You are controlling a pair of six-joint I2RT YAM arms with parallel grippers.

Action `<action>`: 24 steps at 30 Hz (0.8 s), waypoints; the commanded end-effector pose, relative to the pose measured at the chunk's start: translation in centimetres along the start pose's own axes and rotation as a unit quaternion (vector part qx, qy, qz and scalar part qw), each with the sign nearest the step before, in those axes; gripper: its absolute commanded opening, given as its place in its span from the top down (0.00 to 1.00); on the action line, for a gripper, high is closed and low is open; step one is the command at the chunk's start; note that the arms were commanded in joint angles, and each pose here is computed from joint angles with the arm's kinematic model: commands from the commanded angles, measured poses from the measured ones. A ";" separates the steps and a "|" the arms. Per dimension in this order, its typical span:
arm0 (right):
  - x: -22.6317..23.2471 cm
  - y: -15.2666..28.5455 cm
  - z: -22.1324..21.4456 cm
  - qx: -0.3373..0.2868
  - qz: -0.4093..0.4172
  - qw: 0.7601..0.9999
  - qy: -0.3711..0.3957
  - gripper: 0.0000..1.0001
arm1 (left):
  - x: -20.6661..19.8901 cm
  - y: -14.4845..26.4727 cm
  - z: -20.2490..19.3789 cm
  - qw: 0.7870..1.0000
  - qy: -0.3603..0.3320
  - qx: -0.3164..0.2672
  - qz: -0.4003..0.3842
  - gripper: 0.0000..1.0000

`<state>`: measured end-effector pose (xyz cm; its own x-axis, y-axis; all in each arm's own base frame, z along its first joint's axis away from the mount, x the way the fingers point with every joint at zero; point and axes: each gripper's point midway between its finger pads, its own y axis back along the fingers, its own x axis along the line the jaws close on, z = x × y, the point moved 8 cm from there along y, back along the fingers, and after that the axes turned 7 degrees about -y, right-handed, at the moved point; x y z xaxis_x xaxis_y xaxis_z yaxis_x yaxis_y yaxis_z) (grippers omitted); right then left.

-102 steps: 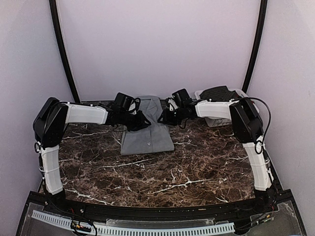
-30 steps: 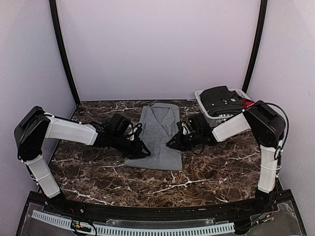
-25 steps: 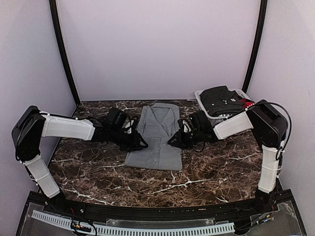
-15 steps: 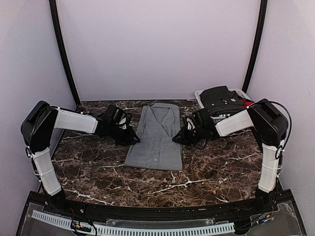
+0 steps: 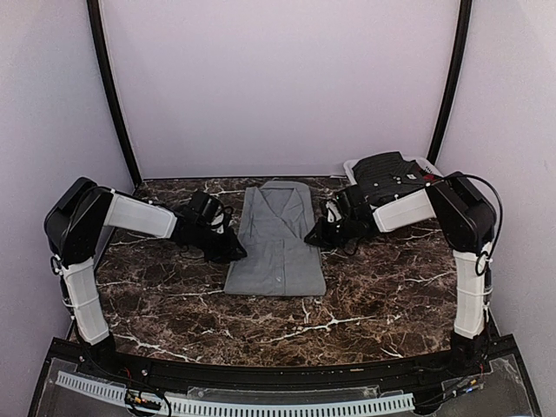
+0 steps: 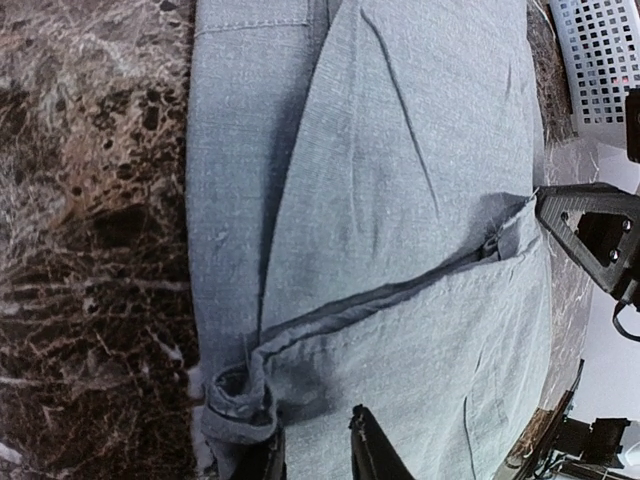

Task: Fold and stack the long sleeve shirts
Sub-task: Adjust the 2/3-rectangle-folded shirt at the center of the board.

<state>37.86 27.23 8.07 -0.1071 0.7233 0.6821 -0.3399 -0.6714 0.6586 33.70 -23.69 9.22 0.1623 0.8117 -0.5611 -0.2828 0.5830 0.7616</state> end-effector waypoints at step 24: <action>2.3 9.4 -10.5 0.057 -0.102 0.992 0.046 0.69 | -1.1 7.8 -9.1 0.998 -0.012 0.066 -0.006 0.70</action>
<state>26.35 25.23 13.09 -0.1840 0.8467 0.4993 -0.2754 -0.5320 0.8007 25.06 -21.12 13.53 0.2076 0.8033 -0.5582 -0.2055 0.5937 0.7780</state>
